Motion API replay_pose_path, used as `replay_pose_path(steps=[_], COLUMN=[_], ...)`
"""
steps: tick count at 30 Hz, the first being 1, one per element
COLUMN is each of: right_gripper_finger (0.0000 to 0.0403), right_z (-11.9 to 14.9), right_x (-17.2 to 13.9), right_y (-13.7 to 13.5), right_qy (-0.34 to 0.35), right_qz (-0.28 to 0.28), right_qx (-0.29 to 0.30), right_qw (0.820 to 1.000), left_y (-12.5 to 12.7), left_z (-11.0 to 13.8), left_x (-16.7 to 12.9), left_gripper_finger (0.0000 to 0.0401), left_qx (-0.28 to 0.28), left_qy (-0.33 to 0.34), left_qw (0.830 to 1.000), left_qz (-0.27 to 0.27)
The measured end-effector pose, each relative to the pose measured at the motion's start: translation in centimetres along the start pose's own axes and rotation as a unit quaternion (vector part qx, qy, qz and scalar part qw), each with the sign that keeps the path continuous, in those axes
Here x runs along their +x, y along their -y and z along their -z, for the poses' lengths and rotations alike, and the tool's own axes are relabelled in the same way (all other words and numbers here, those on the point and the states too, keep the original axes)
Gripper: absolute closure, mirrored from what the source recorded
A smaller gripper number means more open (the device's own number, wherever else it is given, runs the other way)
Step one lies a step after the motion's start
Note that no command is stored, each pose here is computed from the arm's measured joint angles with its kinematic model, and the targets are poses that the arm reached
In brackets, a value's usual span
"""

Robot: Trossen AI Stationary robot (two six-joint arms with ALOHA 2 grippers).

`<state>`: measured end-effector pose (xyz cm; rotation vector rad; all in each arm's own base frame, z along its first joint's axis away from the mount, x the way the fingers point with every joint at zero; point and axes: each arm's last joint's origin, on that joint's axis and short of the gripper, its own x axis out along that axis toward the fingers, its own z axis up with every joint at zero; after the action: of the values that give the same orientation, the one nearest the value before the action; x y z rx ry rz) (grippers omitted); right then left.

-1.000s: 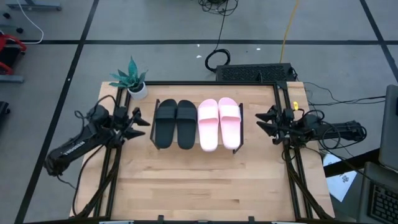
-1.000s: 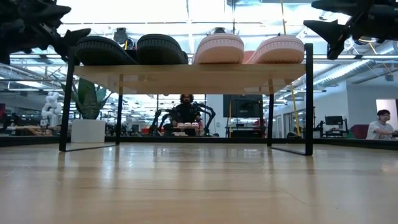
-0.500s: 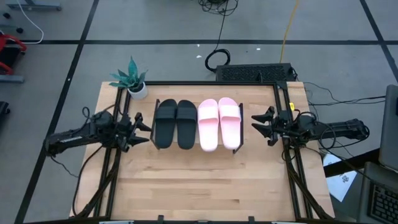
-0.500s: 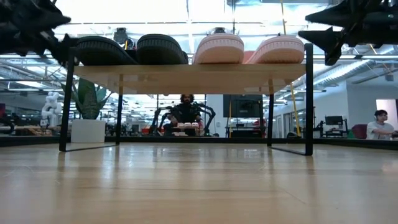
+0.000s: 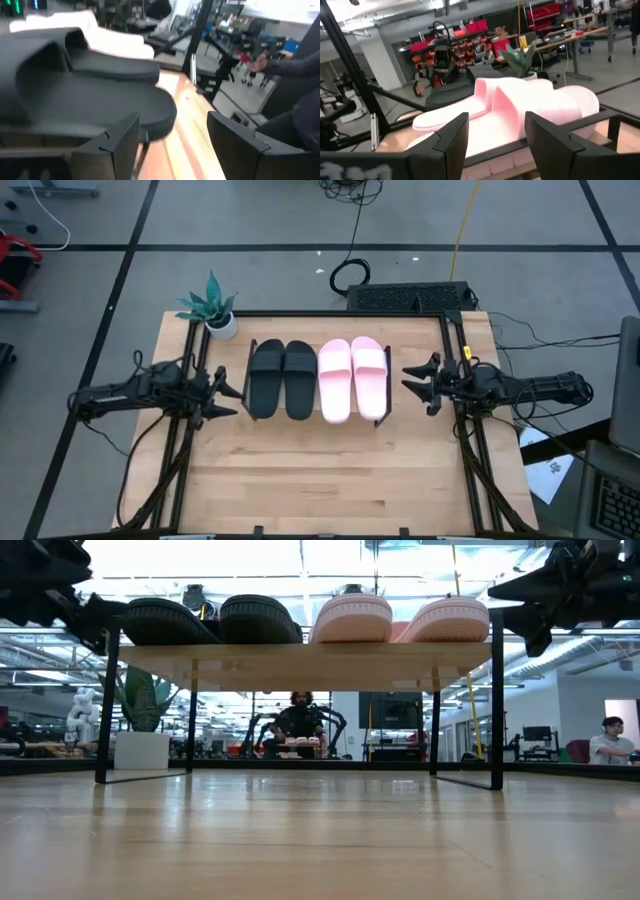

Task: Pick and place slides into the shelf
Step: Return to Home Position

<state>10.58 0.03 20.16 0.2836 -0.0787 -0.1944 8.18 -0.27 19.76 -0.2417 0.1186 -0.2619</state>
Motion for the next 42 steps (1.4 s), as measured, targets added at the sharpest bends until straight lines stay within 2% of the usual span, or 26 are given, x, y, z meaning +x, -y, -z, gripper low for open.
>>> replay_pose_path(steps=[3,9,22,32,42], right_gripper_finger=[0.0220,0.0220,0.0220,0.0220,0.0220], right_z=[0.1,0.3,0.3,0.5,0.7], right_x=[0.0,-0.1,-0.2,-0.2,-0.2], right_y=[0.0,0.0,0.0,0.1,0.1], right_qy=[-0.005,-0.021,-0.022,-0.028,-0.038], right_qz=[-0.007,-0.017,-0.017,-0.014,-0.011], right_qx=[-0.001,-0.007,-0.006,-0.006,-0.009], right_qw=[1.000,1.000,1.000,0.999,0.999], left_y=[0.4,1.0,0.1,-0.1,-0.4], left_z=[-0.4,-1.5,0.6,1.4,1.7], left_x=[-0.6,-1.5,-0.6,-0.5,-0.5], left_gripper_finger=[0.0171,0.0171,0.0171,0.0171,0.0171], left_qx=[-0.015,-0.017,-0.033,-0.042,-0.048], left_qy=[-0.031,-0.042,-0.070,-0.091,-0.099], left_qw=[0.999,0.999,0.997,0.994,0.991], left_qz=[-0.004,-0.004,-0.024,-0.031,-0.074])
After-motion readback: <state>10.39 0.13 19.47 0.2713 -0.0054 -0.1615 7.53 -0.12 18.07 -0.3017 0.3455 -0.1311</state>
